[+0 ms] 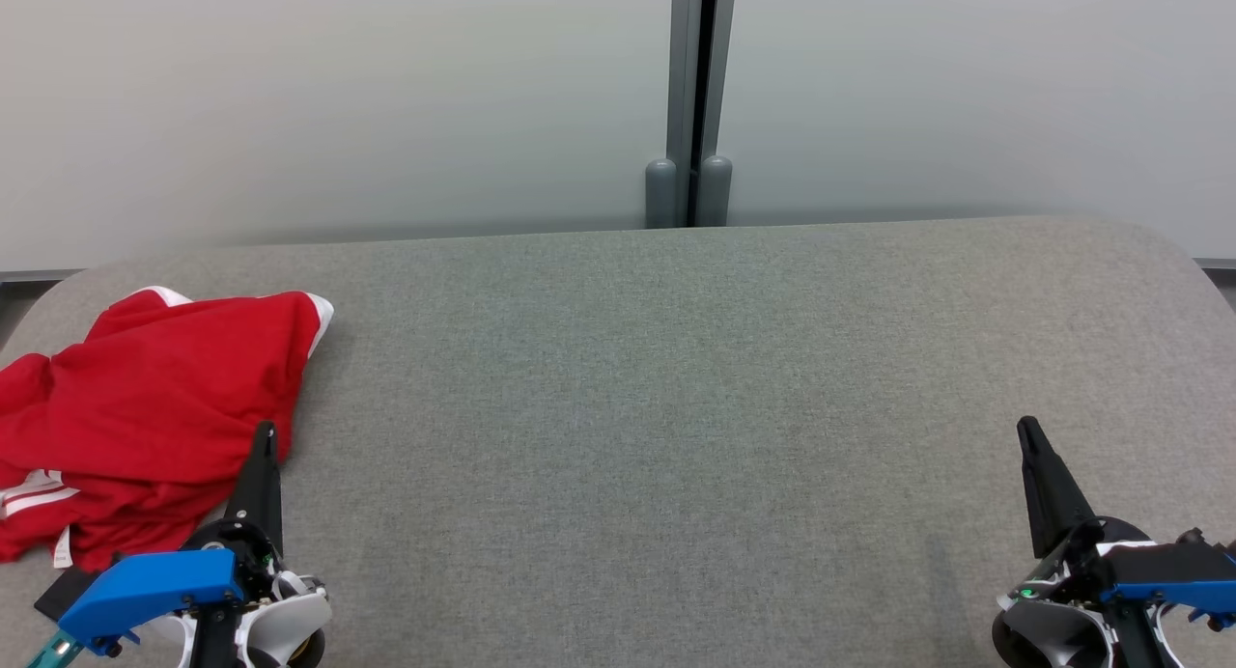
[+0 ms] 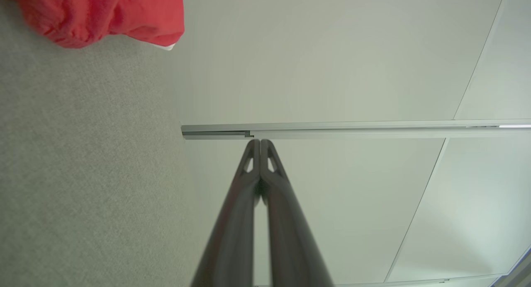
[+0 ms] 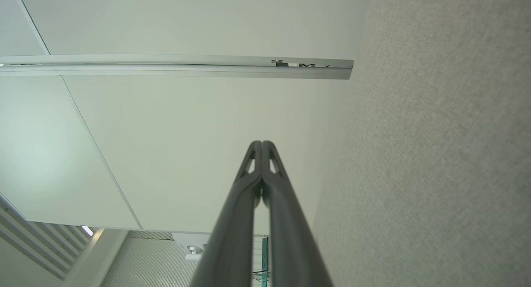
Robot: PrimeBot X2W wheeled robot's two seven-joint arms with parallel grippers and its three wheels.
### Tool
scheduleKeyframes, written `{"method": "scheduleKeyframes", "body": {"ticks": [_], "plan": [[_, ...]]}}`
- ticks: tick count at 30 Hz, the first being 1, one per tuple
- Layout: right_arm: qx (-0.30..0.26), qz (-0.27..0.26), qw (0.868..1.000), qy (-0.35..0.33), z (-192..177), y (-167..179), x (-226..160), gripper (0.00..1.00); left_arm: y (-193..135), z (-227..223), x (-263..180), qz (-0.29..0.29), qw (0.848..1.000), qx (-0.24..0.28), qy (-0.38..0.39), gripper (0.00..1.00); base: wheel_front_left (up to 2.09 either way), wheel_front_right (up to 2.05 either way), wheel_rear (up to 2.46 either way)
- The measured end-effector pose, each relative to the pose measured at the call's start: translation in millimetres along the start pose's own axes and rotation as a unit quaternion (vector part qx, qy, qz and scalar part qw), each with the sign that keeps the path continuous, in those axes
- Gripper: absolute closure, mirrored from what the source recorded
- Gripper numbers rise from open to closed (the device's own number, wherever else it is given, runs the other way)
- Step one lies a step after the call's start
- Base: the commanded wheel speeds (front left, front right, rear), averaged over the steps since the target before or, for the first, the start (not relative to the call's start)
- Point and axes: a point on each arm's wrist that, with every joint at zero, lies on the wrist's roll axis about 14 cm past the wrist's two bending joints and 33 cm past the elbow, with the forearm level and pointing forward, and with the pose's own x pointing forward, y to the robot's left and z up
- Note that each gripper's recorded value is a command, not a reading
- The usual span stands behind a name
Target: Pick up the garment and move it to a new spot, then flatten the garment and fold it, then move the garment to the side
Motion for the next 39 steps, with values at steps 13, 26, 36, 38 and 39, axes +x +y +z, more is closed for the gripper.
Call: {"method": "scheduleKeyframes", "body": {"ticks": [13, 26, 36, 38, 39], "plan": [[0.0, 0.0, 1.0, 0.0, 0.0, 0.0, 0.0, 1.0, 0.0, 0.0, 0.0, 0.0, 1.0, 0.0, 0.0, 1.0, 0.0, 0.0, 0.0], [0.0, 0.0, 1.0, 0.0, 0.0, 0.0, 0.0, 1.0, 0.0, 0.0, 0.0, 0.0, 1.0, 0.0, 0.0, 1.0, 0.0, 0.0, 0.0], [0.0, 0.0, 1.0, 0.0, 0.0, 0.0, 0.0, 1.0, 0.0, 0.0, 0.0, 0.0, 1.0, 0.0, 0.0, 1.0, 0.0, 0.0, 0.0], [0.0, 0.0, 1.0, 0.0, 0.0, 0.0, 0.0, 1.0, 0.0, 0.0, 0.0, 0.0, 1.0, 0.0, 0.0, 1.0, 0.0, 0.0, 0.0], [0.0, 0.0, 1.0, 0.0, 0.0, 0.0, 0.0, 1.0, 0.0, 0.0, 0.0, 0.0, 1.0, 0.0, 0.0, 1.0, 0.0, 0.0, 0.0]]}}
